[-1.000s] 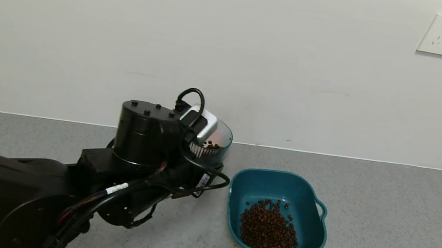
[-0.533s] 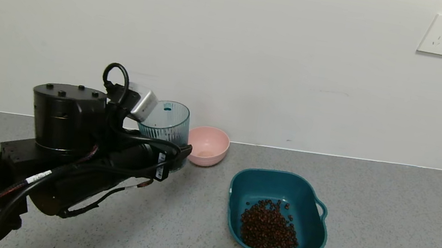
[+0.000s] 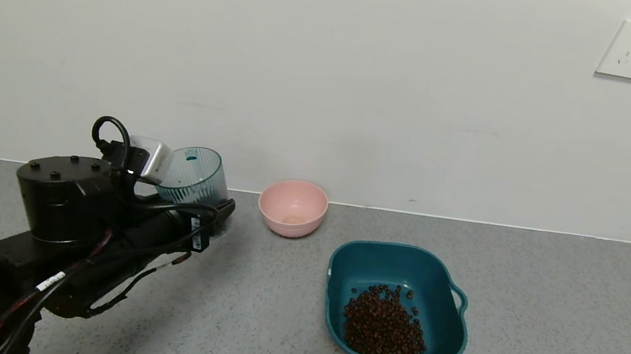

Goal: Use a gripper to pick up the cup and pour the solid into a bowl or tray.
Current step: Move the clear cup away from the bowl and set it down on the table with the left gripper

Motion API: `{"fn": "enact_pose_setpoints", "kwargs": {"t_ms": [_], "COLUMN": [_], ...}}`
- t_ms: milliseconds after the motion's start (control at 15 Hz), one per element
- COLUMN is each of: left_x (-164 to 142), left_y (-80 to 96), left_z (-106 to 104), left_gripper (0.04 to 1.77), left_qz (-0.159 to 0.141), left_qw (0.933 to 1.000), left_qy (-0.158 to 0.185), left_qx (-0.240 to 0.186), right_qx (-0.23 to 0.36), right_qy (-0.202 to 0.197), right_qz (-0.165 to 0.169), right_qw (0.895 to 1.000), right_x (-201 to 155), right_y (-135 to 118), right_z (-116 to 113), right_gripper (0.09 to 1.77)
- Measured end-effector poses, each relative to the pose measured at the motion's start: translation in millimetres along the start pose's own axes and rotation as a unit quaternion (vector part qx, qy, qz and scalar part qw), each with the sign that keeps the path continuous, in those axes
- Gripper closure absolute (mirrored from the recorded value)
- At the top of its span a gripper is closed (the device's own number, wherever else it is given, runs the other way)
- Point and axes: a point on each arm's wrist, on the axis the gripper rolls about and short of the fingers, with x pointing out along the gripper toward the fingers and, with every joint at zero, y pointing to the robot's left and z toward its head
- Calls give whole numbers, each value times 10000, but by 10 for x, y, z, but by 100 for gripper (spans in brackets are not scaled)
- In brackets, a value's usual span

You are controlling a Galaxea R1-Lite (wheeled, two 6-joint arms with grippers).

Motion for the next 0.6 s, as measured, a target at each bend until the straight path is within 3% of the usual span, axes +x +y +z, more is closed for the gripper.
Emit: {"fn": "enact_pose_setpoints", "kwargs": {"t_ms": [333,600], "left_x": [276,484], "left_y": [151,184], "left_z": [-338,-682], "left_gripper": [52,52], "left_qz": [311,431], "left_qw": [9992,9988], "left_qy": [-181,109], "left_qx": [-186,-189], "right_qx": [2,0], "right_qy": [-2,-2], "right_qz": [0,-1], "right_qw": [10000,10000], "right_x": [0,0], "right_y": [0,0], "right_z": [0,0], "right_gripper": [15,15]}}
